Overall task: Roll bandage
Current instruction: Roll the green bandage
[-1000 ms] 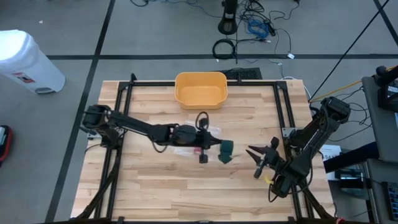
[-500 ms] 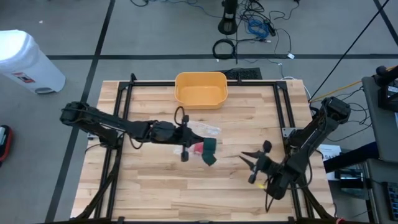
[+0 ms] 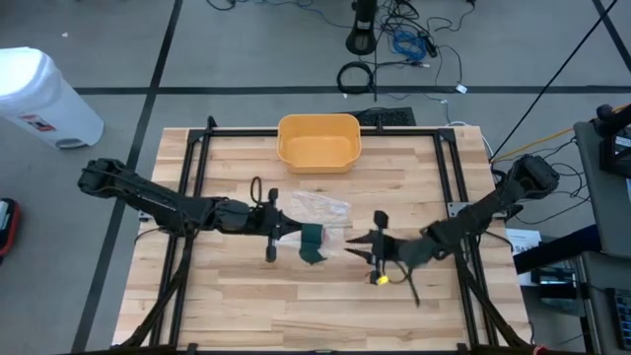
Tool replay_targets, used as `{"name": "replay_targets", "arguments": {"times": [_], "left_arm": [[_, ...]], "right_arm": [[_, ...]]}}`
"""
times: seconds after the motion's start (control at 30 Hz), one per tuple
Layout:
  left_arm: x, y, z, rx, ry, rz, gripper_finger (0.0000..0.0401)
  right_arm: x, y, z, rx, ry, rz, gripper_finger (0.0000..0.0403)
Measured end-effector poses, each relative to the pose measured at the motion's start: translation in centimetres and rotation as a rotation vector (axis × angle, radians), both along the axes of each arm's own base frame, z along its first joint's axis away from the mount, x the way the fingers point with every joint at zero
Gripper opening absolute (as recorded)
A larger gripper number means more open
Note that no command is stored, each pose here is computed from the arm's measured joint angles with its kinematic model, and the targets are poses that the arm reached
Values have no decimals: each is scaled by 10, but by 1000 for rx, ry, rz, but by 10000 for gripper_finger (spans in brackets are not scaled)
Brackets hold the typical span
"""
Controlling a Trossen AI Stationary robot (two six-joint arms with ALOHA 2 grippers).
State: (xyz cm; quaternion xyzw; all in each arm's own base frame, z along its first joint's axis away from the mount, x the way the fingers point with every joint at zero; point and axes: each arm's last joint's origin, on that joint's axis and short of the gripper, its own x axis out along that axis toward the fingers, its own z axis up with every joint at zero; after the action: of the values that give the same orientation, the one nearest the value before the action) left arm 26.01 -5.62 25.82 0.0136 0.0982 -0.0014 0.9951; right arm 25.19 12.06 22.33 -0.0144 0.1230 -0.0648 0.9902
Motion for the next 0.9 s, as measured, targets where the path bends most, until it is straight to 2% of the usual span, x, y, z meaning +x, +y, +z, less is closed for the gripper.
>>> {"name": "replay_targets", "arguments": {"times": [0.13, 0.3, 0.5, 0.6, 0.77, 0.9], "left_arm": [[-6, 0, -1, 0, -6, -1, 0], [-5, 0, -3, 20, -1, 32, 0], [2, 1, -14, 97, 42, 92, 0], [5, 0, -18, 117, 45, 95, 0], [7, 0, -17, 118, 24, 100, 0], [7, 1, -17, 122, 23, 116, 0]], "right_arm": [[7, -24, -4, 114, -131, 59, 82], [18, -38, -20, 226, -141, 149, 130], [35, -43, -39, 239, -190, 152, 219], [42, -46, -46, 244, -218, 145, 243], [63, -44, -56, 245, -194, 174, 237], [73, -41, -64, 220, -172, 176, 187]]}}
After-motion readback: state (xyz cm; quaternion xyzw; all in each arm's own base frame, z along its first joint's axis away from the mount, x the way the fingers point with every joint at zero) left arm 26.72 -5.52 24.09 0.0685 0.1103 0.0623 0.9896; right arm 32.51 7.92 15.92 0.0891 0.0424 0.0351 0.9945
